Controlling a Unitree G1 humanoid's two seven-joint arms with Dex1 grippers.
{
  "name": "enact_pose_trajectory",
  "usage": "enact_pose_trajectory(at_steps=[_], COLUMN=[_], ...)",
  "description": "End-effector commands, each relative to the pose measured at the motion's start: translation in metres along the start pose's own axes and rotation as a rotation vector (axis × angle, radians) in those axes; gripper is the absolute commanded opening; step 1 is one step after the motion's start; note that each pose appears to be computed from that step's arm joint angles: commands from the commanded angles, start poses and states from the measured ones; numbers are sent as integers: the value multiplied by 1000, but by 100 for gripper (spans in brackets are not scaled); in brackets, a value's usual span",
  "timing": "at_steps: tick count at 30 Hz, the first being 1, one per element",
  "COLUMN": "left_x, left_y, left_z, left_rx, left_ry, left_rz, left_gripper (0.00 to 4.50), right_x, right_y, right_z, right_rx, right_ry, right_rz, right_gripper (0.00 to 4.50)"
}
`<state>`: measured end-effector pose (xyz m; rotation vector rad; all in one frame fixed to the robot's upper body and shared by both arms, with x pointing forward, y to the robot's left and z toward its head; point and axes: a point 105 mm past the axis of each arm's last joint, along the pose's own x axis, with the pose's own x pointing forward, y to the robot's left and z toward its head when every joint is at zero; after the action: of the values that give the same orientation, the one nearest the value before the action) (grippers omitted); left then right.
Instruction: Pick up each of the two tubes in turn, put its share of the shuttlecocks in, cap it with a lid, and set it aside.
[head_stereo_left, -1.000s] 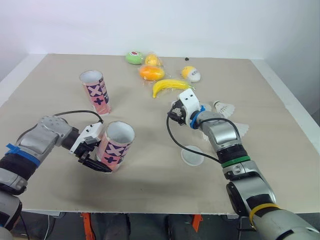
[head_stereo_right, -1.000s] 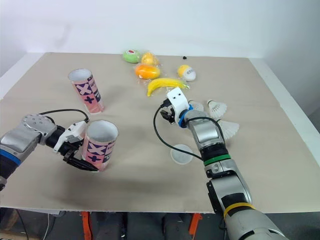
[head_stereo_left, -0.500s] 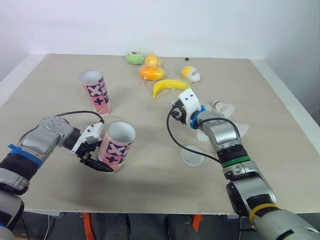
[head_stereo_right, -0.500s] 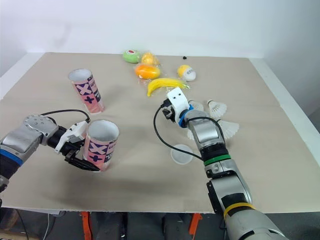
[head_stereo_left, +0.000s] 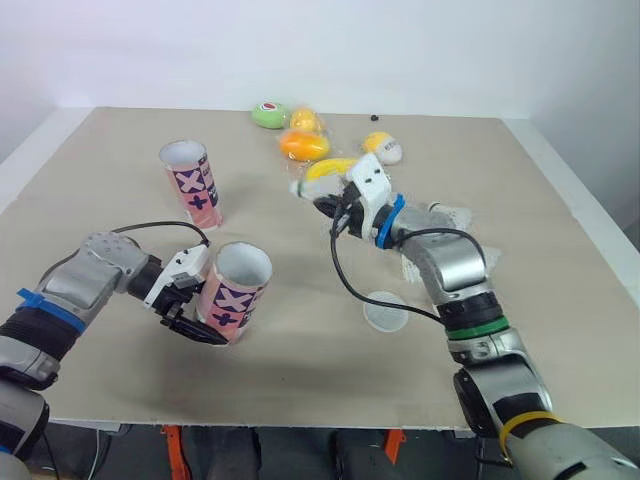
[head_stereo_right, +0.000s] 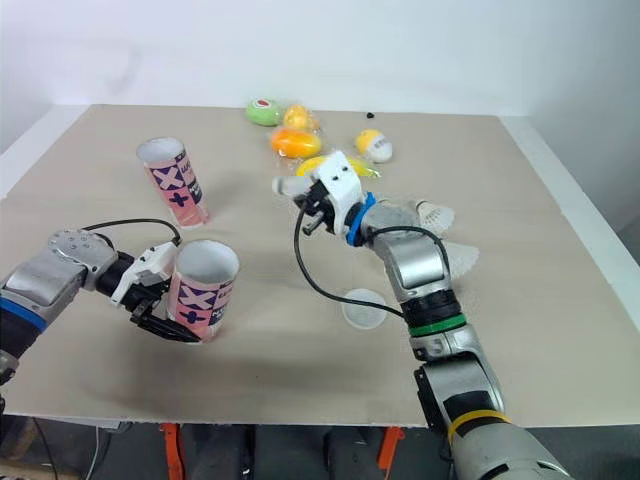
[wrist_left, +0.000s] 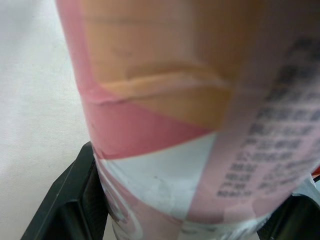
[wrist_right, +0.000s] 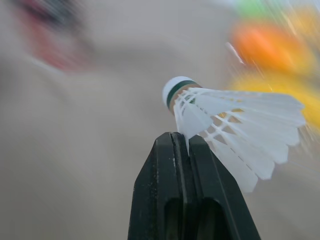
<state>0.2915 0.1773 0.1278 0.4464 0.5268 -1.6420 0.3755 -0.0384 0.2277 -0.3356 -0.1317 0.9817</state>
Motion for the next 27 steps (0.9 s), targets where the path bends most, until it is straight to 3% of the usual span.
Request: enact_pose_trajectory(at_steps=[1,7,17,20,27], left_x=[-3,-3,-2,-2,-3], left_y=[1,3,5,6,7], left_z=[5,5,5,5,6], left_rx=[22,22,29,30,35], left_ry=[-5,-6,0,3,8], left_rz=[16,18,17,18,18], left_gripper=[327,327,327,327,327], right_x=[-30,-64,-28,-29,-48], right_y=[47,71,83,87,85], right_z=[57,70,62,66,84], right_rx=[-179,-384,-479,-470,-310], right_ry=[-149,-24,63,67,9], right_rz=[329,596,681,731,772], right_gripper=[1,1,1,98,424])
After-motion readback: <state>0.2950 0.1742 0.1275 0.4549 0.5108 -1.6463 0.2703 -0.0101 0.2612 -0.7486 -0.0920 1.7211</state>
